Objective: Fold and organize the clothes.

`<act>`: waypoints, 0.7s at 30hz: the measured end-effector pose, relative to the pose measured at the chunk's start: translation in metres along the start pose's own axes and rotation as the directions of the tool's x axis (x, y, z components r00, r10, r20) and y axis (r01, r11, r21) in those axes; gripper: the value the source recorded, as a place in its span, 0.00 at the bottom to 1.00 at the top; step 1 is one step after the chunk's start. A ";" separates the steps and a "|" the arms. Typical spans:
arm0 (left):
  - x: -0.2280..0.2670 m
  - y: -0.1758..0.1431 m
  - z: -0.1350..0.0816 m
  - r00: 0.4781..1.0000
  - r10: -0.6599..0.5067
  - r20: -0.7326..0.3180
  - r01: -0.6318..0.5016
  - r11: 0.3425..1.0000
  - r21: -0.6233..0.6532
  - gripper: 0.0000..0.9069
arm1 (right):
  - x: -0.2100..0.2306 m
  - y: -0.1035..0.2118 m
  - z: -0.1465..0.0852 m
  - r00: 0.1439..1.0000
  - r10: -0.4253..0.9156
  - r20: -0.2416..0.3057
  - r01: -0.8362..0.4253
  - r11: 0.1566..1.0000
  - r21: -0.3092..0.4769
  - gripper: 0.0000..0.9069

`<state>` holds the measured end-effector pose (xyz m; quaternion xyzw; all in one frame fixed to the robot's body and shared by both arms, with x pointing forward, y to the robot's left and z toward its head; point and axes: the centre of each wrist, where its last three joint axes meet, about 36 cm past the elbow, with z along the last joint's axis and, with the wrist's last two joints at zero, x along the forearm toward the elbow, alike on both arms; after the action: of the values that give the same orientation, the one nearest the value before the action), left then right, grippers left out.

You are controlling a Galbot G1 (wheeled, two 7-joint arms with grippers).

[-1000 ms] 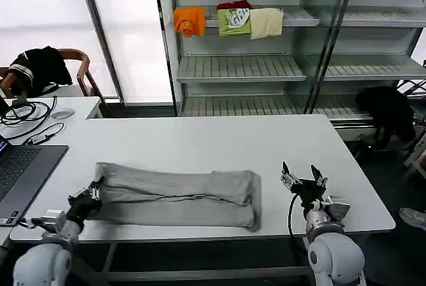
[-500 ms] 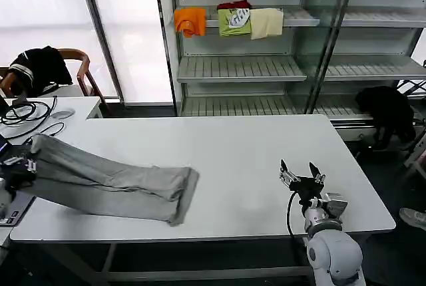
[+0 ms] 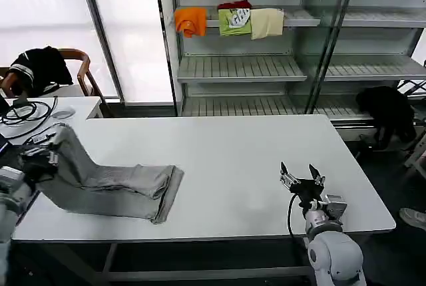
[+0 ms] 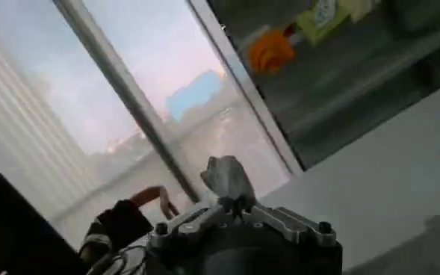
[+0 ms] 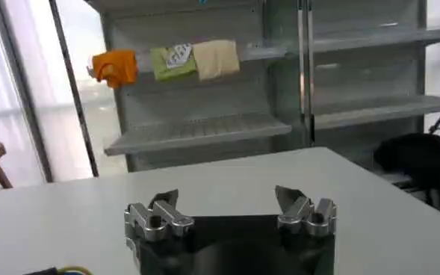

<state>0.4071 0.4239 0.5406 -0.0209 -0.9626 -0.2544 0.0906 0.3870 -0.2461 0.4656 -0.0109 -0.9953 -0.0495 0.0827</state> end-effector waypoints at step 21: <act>-0.009 -0.169 -0.022 0.966 0.260 -0.010 -0.256 0.957 0.136 0.02 | 0.000 -0.014 0.001 1.000 0.015 0.010 -0.015 1.000 0.017 1.00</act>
<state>0.4048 0.2663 0.4760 -0.1368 -0.9652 -0.1758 0.1374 0.3867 -0.2599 0.4628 -0.0180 -0.9960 -0.0402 0.0784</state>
